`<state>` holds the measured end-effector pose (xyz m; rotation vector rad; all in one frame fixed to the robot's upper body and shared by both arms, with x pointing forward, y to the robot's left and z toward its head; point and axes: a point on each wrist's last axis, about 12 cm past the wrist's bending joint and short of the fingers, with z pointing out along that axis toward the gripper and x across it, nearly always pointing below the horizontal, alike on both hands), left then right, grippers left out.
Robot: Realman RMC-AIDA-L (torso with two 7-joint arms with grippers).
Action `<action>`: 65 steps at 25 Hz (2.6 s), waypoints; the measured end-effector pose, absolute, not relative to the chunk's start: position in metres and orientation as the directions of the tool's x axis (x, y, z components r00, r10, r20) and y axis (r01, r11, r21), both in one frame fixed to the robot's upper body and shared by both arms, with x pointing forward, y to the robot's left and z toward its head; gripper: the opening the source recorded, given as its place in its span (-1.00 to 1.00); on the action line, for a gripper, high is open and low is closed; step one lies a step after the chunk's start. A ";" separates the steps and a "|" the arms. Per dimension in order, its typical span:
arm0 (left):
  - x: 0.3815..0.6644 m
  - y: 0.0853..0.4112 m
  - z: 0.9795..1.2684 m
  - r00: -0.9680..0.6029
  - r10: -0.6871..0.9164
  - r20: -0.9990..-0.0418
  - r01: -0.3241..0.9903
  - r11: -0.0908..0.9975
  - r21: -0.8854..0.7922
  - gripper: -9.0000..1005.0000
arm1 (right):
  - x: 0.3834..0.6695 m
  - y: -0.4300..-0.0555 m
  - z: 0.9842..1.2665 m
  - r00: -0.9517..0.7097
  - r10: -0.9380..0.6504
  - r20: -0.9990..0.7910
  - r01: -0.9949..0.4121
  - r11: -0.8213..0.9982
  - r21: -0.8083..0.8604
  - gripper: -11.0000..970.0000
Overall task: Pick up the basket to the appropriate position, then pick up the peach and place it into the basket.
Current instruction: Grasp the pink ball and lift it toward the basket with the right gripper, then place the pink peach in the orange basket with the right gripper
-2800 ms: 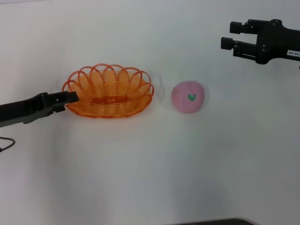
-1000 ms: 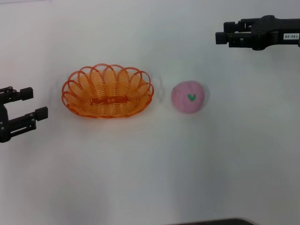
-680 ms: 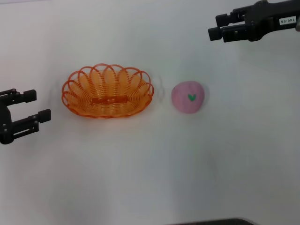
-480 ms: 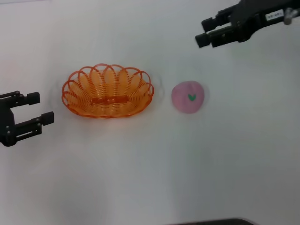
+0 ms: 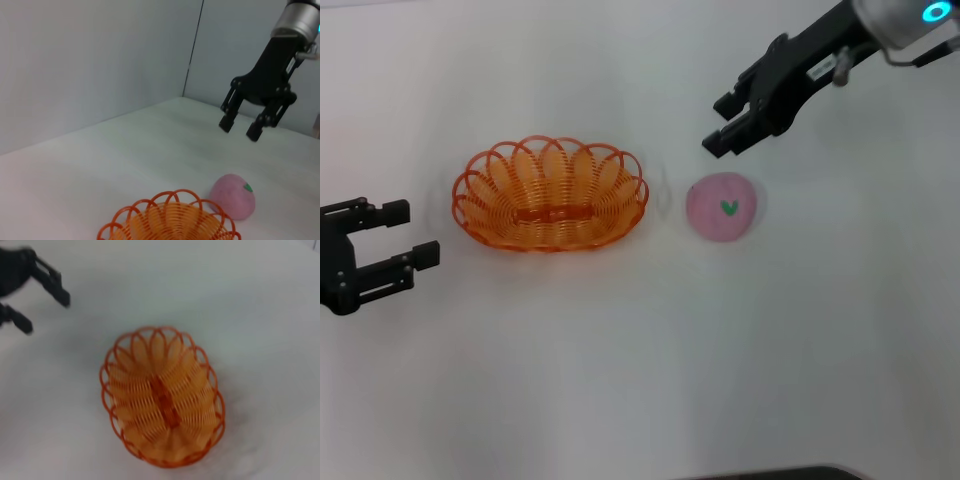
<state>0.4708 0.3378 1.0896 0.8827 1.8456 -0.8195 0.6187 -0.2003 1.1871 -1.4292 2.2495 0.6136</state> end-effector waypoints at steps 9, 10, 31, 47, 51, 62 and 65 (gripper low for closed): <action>0.474 0.337 1.089 -0.341 0.241 -0.909 0.833 0.525 -0.173 0.25 | 0.617 -0.183 1.169 -0.358 -0.825 -0.437 -0.929 0.360 0.080 0.09; 0.475 0.337 1.089 -0.340 0.241 -0.909 0.833 0.525 -0.173 0.25 | 0.616 -0.181 1.167 -0.354 -0.832 -0.427 -0.932 0.354 0.081 0.07; 0.479 0.333 1.088 -0.344 0.241 -0.908 0.838 0.516 -0.180 0.24 | 0.615 -0.174 1.133 -0.351 -0.865 -0.359 -0.935 0.345 0.084 -0.18; 0.478 0.333 1.087 -0.348 0.237 -0.907 0.836 0.516 -0.186 0.24 | 0.614 -0.171 1.136 -0.324 -0.861 -0.393 -0.945 0.314 0.089 -0.84; 0.478 0.333 1.087 -0.348 0.236 -0.907 0.838 0.512 -0.188 0.24 | 0.615 -0.176 1.153 -0.325 -0.800 -0.504 -0.942 0.323 0.095 -0.86; 0.477 0.333 1.087 -0.350 0.236 -0.906 0.839 0.510 -0.191 0.24 | 0.618 -0.155 1.201 -0.210 -0.648 -0.732 -0.963 0.267 0.040 -0.89; 0.476 0.333 1.087 -0.353 0.235 -0.906 0.838 0.510 -0.194 0.24 | 0.620 -0.137 1.195 -0.194 -0.663 -0.723 -0.971 0.236 0.044 -0.89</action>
